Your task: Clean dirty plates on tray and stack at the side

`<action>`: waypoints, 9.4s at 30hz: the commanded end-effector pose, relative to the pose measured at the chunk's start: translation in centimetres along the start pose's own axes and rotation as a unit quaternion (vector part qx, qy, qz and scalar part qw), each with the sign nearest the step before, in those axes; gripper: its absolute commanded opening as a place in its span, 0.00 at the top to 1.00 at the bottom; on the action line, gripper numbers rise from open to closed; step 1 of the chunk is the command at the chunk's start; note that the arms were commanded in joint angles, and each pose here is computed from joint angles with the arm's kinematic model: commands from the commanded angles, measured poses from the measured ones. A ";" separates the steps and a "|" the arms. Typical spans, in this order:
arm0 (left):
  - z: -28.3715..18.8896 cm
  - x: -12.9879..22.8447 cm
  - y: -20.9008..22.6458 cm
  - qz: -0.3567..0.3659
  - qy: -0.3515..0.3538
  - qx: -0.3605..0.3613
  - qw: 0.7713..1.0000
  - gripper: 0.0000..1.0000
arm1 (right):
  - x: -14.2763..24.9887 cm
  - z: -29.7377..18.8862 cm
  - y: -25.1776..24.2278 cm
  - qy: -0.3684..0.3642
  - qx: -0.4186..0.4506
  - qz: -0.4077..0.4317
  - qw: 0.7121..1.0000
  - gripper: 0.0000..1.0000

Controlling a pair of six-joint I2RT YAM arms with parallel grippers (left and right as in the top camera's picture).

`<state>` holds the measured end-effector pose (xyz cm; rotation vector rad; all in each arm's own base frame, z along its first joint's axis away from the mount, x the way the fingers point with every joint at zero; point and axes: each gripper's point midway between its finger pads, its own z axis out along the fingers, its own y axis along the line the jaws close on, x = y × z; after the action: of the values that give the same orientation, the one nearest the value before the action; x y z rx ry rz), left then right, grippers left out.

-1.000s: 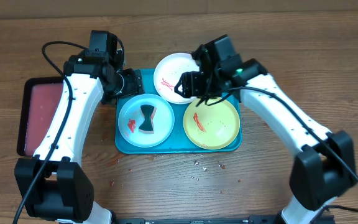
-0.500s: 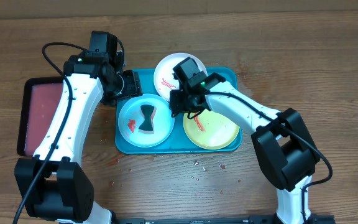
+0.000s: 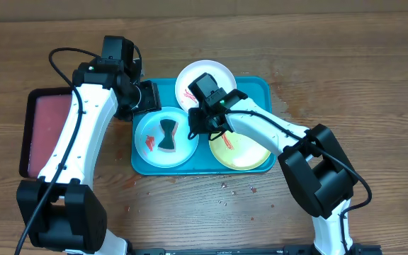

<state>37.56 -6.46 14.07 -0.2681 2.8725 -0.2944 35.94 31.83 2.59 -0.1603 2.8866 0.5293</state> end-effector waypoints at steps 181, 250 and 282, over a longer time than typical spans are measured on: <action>-6.2 -1.0 18.4 -0.293 -0.130 -0.118 0.940 0.96 | -7.6 -21.8 8.0 -0.292 0.481 -0.380 0.735 0.96; -6.4 -1.2 18.9 -0.312 -0.138 -0.115 0.933 0.96 | -10.5 -21.9 -26.7 -0.121 0.086 0.236 0.960 0.96; -6.4 -1.3 18.8 -0.311 -0.139 -0.115 0.933 0.96 | -10.4 -11.8 -18.9 -0.134 -0.079 0.064 0.986 0.33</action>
<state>34.17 13.03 16.16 -1.1627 2.4669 -0.0055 46.57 6.62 7.05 0.2509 2.6568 0.7018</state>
